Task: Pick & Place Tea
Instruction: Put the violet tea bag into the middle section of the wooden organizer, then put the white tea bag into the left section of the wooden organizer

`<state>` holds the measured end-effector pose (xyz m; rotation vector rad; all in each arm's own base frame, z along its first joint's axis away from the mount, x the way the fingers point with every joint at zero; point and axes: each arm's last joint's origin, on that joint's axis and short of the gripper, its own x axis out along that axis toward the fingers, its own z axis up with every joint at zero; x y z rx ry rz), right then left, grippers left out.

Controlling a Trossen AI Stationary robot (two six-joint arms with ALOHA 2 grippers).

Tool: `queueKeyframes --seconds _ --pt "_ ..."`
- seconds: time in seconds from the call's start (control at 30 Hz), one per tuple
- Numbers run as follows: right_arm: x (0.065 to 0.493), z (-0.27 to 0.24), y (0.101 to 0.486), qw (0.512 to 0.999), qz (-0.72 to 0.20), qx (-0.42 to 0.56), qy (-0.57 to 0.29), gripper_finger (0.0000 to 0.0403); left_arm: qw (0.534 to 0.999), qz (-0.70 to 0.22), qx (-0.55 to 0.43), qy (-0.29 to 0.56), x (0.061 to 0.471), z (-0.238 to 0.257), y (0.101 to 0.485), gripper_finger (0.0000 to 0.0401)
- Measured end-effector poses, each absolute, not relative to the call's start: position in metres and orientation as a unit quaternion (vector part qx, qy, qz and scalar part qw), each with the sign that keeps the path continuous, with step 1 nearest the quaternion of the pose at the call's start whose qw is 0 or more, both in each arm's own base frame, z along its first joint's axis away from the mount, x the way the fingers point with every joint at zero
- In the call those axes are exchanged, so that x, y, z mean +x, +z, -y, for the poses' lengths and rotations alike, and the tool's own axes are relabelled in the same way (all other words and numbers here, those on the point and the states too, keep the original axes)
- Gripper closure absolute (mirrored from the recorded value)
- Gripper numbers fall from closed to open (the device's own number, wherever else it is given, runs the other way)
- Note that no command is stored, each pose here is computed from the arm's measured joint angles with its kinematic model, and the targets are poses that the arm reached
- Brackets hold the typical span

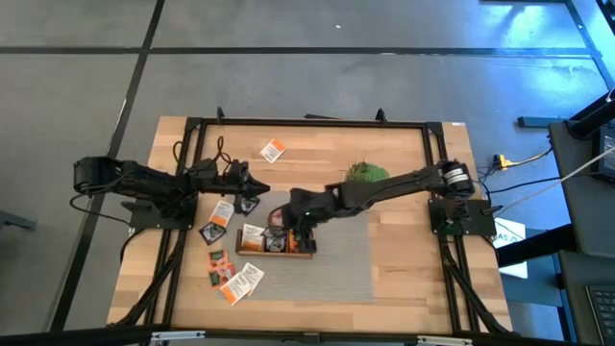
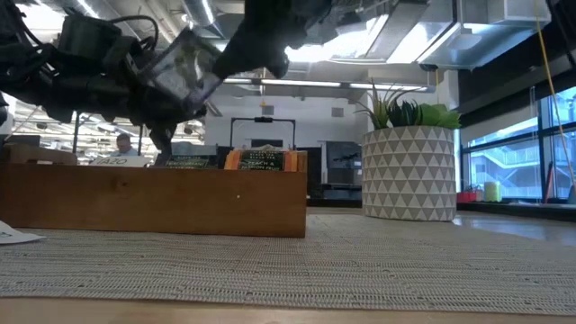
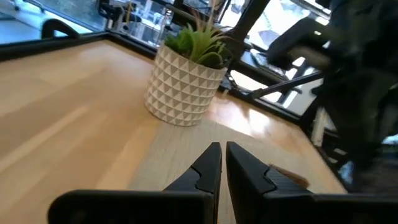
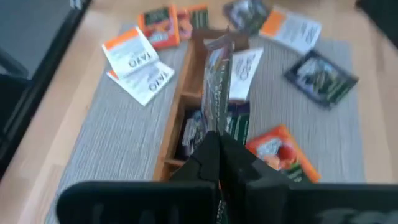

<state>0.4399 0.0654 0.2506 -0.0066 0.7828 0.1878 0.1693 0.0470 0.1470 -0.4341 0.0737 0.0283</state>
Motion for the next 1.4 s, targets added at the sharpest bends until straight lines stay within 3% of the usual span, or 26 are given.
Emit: queueKeyframes --seconds 0.5,0.87,1.0,1.23,1.4 --pt "0.46 -0.072 0.205 0.872 -0.475 0.047 0.106 0.0397 0.974 -0.033 -0.224 -0.016 0.175 -0.043 0.153 0.0381" --pt "0.461 -0.072 0.204 0.873 -0.47 -0.003 0.133 0.0393 0.974 -0.032 -0.224 -0.016 0.175 -0.043 0.153 0.0378" --pt "0.46 -0.071 0.203 0.871 -0.472 -0.014 0.138 0.0366 0.974 -0.032 -0.224 -0.016 0.175 -0.043 0.153 0.0379" --pt "0.461 -0.066 0.204 0.873 -0.47 -0.007 0.131 0.0282 0.974 -0.033 -0.224 -0.016 0.175 -0.043 0.153 0.0375" --pt "0.451 -0.053 0.22 0.87 -0.485 -0.019 0.085 0.0251 0.973 -0.038 -0.225 -0.015 0.175 -0.043 0.152 0.0377"
